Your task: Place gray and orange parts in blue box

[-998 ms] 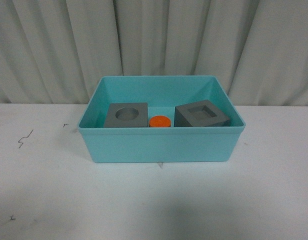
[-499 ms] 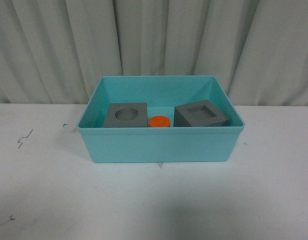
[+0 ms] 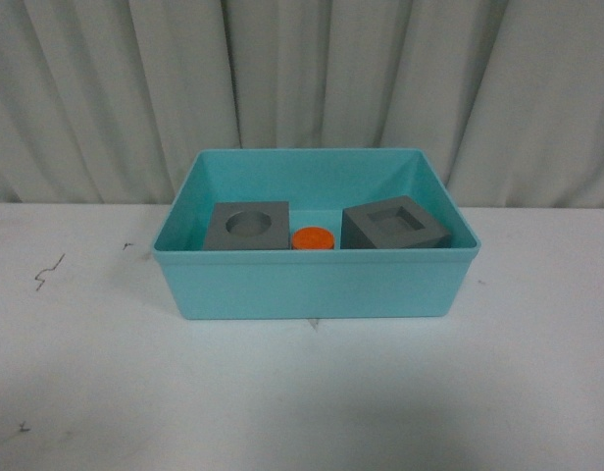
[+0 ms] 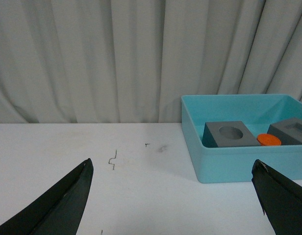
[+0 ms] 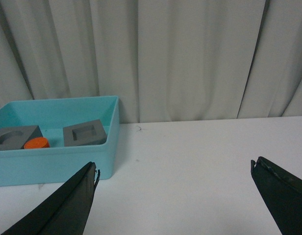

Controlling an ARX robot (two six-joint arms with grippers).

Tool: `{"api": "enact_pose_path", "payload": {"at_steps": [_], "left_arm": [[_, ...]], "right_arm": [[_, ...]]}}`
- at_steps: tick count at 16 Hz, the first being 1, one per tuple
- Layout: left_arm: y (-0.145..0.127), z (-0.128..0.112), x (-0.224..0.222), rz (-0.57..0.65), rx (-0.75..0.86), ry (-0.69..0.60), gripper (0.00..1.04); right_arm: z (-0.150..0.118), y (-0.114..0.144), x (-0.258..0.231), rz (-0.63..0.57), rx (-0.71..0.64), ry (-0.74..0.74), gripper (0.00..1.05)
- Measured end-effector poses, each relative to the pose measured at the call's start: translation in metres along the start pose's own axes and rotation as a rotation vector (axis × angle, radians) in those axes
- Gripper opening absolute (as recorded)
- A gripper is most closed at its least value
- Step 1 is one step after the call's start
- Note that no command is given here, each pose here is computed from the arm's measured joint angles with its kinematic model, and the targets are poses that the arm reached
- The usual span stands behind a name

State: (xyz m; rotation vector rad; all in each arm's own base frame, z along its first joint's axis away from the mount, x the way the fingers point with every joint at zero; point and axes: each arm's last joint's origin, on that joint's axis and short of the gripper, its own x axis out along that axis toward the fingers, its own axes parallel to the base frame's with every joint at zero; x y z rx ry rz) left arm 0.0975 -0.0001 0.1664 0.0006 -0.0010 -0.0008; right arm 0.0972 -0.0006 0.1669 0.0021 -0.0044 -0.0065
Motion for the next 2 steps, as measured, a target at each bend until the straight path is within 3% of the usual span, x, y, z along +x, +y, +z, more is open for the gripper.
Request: {"api": "enact_pose_path", "payload": {"at_steps": [2], "left_arm": [[0.0000,0.0000,0.0000,0.000,0.000,0.000,0.98]], "right_arm": [[0.0000,0.0000,0.0000,0.000,0.000,0.000,0.98]]}}
